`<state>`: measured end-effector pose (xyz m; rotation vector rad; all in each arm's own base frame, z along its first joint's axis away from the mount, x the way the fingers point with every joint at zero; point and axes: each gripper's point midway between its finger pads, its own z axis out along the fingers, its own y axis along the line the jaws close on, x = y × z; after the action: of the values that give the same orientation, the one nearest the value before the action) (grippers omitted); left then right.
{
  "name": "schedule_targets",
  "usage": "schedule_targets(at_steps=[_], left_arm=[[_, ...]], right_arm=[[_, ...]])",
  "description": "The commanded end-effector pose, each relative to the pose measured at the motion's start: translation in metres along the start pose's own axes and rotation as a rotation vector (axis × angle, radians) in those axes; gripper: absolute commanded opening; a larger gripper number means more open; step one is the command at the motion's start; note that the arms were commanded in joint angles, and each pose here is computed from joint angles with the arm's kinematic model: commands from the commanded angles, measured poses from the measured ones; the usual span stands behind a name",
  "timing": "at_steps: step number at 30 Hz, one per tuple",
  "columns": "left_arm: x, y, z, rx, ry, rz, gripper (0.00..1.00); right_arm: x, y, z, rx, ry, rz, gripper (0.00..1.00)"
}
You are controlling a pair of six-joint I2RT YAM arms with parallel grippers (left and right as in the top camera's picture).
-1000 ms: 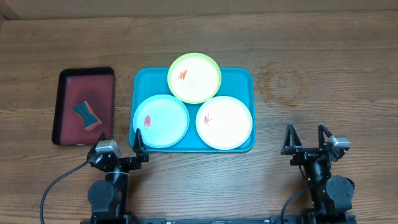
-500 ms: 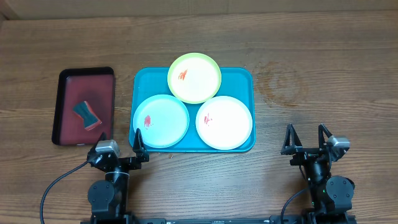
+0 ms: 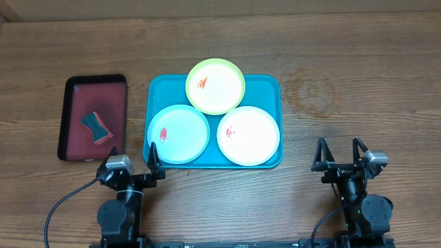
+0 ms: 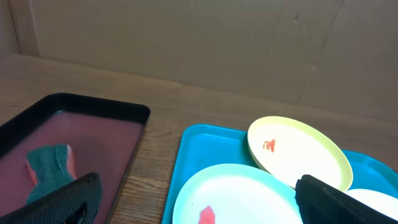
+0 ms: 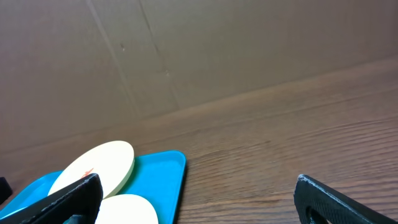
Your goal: Clean dirty plates on tray and stack at the side
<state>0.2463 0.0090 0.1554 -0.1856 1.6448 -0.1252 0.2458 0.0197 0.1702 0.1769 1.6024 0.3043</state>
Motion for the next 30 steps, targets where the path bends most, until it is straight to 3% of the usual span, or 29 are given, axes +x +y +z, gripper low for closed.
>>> schedule_targets(at_steps=[1, 18, 20, 23, 27, 28, 30], left_arm=[[0.0, -0.003, 0.0, 0.014, -0.002, -0.016, 1.0], [-0.008, -0.005, -0.001, 0.022, -0.035, -0.022, 1.0], [-0.013, -0.02, -0.002, 0.107, -0.047, -0.112, 1.0], [-0.014, -0.059, -0.011, 0.342, 0.025, -0.385, 1.0], [-0.054, -0.068, -0.019, 0.438, -0.052, -0.748, 1.0], [-0.076, -0.072, -0.027, 0.496, -0.129, -0.778, 1.0], [-0.12, -0.078, -0.049, 0.592, -0.324, -0.697, 1.0]], right_arm=[[0.002, -0.002, 0.0, 0.004, -0.001, 0.001, 1.0], [0.002, -0.002, 0.0, 0.004, -0.001, 0.001, 1.0], [0.002, -0.002, 0.0, 0.004, -0.001, 0.001, 1.0], [0.002, -0.002, 0.0, 0.004, -0.001, 0.001, 1.0], [0.002, -0.002, 0.0, 0.004, -0.001, 0.001, 1.0], [0.002, -0.002, 0.0, 0.004, -0.002, 0.001, 1.0], [0.002, -0.002, 0.0, 0.004, -0.001, 0.001, 1.0]])
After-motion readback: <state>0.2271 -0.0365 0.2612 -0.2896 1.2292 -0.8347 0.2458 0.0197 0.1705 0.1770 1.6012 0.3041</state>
